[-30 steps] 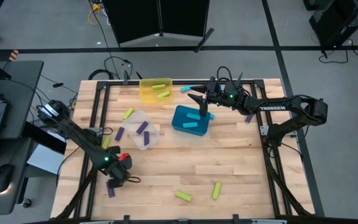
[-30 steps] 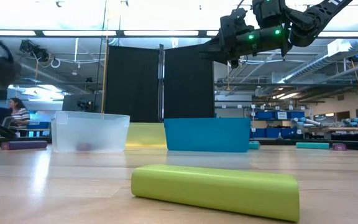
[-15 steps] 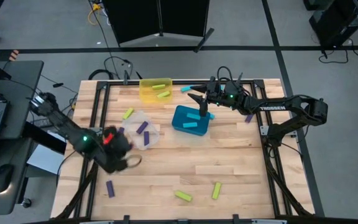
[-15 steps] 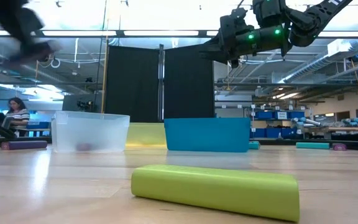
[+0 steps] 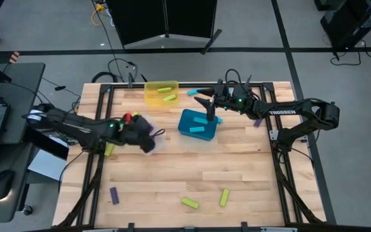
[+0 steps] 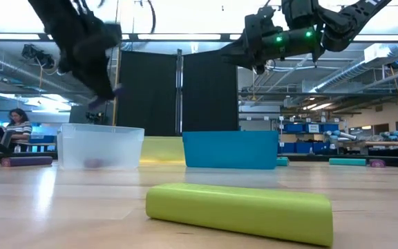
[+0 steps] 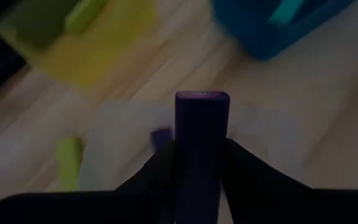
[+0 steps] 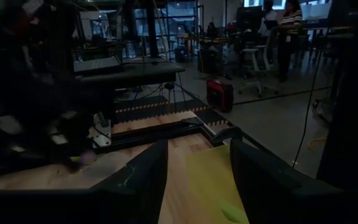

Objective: Sort blocks
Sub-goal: Put the violet block into the transparent bin, then put the green block into the yellow bin, then put the violet block into the transparent bin

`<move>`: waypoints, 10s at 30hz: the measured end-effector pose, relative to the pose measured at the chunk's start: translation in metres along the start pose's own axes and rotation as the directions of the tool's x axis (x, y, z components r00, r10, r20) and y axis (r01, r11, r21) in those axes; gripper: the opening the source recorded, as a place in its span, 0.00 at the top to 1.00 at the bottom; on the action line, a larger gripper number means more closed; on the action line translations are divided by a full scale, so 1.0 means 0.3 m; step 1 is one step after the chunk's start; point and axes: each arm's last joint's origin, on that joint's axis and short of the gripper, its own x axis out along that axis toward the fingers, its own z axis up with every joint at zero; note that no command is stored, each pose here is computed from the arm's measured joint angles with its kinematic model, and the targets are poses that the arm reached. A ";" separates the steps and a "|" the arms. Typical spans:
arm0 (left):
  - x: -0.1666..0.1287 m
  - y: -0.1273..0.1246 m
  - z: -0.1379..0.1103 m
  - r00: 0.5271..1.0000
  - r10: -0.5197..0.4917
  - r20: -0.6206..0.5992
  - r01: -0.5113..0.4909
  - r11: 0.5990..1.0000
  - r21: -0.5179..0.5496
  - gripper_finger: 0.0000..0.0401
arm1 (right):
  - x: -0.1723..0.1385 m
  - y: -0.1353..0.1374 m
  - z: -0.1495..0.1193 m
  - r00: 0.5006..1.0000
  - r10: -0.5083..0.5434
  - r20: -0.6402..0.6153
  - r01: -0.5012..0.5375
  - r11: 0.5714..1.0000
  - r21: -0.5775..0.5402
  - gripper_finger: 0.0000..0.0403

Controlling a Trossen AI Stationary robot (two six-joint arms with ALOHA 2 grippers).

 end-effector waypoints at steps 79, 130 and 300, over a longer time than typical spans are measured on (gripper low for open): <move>-0.062 0.085 0.209 0.839 -0.061 0.541 0.102 0.994 -0.046 0.39 | -0.104 1.057 -0.347 0.520 0.461 -0.719 -0.333 0.885 0.327 0.41; -0.058 0.085 0.203 0.849 -0.072 0.523 0.087 0.996 -0.004 0.39 | -0.039 1.209 -0.518 0.398 0.156 -0.904 -0.217 0.974 0.073 0.60; -0.279 -0.412 -0.497 0.621 -0.247 -0.744 -0.283 0.815 -0.506 0.41 | -0.030 0.279 -0.051 0.980 0.196 -0.045 -0.201 0.961 -0.189 0.51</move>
